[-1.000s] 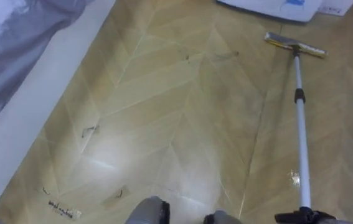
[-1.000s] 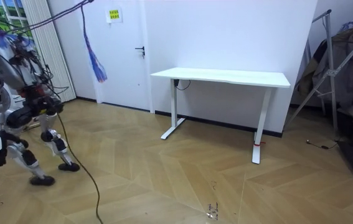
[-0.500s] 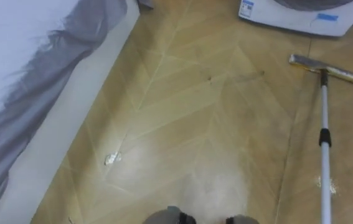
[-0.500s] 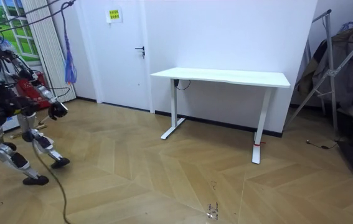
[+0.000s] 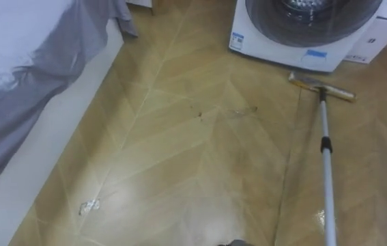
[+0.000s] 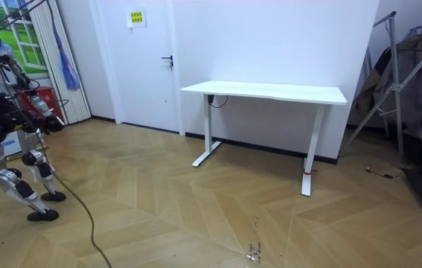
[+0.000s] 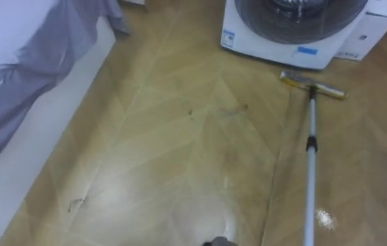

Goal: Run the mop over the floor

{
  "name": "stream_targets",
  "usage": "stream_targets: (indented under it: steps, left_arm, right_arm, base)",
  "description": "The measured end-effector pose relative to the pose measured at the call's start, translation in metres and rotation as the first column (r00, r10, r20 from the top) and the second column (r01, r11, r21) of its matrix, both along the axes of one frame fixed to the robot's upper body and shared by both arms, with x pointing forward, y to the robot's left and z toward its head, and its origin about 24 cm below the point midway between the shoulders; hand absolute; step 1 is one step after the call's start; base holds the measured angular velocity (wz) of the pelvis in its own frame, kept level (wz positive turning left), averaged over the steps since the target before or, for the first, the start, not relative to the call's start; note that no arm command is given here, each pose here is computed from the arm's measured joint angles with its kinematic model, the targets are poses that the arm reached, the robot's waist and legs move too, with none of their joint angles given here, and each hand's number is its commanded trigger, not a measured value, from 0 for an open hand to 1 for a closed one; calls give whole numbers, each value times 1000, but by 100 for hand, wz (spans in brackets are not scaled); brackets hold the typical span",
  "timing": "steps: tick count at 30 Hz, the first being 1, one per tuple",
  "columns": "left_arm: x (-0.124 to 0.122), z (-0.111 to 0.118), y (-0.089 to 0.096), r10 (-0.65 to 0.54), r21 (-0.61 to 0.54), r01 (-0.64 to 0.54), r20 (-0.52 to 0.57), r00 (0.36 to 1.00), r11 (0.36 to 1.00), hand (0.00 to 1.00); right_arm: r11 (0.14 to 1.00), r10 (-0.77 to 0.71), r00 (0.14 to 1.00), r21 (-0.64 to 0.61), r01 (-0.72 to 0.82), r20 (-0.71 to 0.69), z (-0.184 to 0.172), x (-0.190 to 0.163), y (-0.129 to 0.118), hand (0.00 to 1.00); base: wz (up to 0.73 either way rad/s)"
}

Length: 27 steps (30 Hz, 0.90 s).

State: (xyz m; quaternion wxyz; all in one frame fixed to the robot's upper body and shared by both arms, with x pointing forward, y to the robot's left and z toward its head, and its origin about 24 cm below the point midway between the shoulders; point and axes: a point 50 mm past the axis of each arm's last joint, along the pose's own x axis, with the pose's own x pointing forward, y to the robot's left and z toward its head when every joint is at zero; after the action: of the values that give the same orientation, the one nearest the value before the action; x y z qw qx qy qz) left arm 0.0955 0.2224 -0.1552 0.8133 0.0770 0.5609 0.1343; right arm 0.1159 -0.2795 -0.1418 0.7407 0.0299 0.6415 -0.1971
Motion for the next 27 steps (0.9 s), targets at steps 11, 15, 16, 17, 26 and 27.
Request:
stream_targets:
  steps: [11,15,16,17,26,27]
  left_arm:
    - [-60,-7,17,102,14,-101,-144,984,995,0]
    - [-85,-7,21,66,56,-55,-222,973,997,0]
    - [-91,-7,22,73,60,-60,-242,968,996,0]
    - [-95,-7,22,82,56,-69,-254,964,996,0]
    - [-92,-8,23,111,27,-107,-258,960,994,0]
    - [-93,-7,26,122,31,-118,-261,958,993,0]
  right_arm:
    - [994,-29,994,99,40,-108,-15,-79,0,100]
    - [997,70,954,61,-54,-291,-14,-132,-5,100]
    - [995,88,940,70,-69,-328,-14,-145,-3,100]
    - [993,104,929,83,-79,-354,-14,-156,1,100]
    - [983,163,910,143,-116,-382,-16,-172,13,100]
    - [982,166,909,153,-115,-383,-17,-170,16,100]
  base:
    - [5]
    - [7]
    - [-7]
    - [-14]
    - [-21]
    - [-6]
